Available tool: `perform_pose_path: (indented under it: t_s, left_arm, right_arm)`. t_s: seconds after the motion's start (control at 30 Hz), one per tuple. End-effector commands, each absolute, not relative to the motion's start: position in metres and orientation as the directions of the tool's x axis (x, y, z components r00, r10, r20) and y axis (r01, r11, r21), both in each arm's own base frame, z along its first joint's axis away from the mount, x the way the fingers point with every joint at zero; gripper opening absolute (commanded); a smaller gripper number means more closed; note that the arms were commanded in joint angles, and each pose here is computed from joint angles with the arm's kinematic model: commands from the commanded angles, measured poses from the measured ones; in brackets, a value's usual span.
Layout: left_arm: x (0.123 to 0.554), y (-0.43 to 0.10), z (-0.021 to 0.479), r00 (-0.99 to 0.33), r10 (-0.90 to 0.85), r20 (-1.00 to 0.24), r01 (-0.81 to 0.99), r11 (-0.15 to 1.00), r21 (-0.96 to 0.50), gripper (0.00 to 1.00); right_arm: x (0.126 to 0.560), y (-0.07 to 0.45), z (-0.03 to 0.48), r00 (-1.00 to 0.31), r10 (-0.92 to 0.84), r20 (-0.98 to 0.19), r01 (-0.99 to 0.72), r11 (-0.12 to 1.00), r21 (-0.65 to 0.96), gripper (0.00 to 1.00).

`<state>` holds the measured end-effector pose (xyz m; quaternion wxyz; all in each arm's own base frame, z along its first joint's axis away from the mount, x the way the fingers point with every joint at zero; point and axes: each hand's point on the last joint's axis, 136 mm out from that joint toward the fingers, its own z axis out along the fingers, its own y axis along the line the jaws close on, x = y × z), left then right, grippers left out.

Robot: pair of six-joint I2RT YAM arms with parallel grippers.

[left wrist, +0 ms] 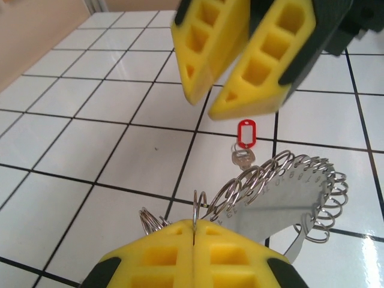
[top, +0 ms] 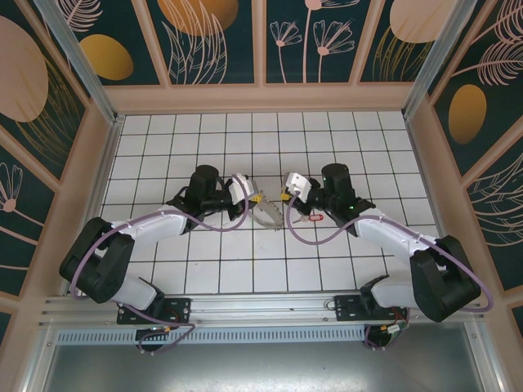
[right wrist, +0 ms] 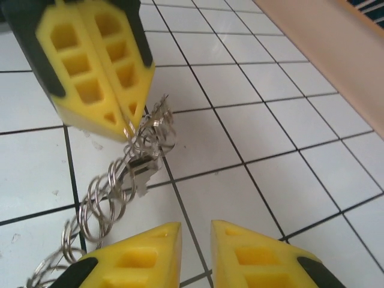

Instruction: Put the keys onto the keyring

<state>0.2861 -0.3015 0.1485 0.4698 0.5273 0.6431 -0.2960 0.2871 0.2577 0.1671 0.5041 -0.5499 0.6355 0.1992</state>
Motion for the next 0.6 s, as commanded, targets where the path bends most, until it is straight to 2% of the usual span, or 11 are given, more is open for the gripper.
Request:
perform_pose_path:
  t_s: [0.0,0.13,0.37,0.57]
  left_arm:
    - [0.284,-0.308,0.168,0.028,0.351,-0.936,0.962,0.246,0.121,0.00]
    - [0.281,-0.310,0.171,0.019,0.311,-0.950,0.966,0.238,0.097,0.00]
    - [0.275,-0.316,0.171,0.020,0.287,-0.958,0.980,0.184,0.075,0.00]
    - [0.286,-0.317,0.173,-0.008,0.259,-0.966,0.969,0.240,0.057,0.00]
  right_arm:
    - [0.277,0.268,0.183,0.178,-0.469,-0.865,-0.919,0.236,-0.317,0.20]
    - [0.275,0.275,0.177,0.191,-0.482,-0.855,-0.932,0.183,-0.312,0.19]
    - [0.283,0.281,0.165,0.156,-0.506,-0.848,-0.946,0.171,-0.276,0.19]
    - [0.274,0.287,0.158,0.106,-0.498,-0.861,-0.966,0.153,-0.208,0.20]
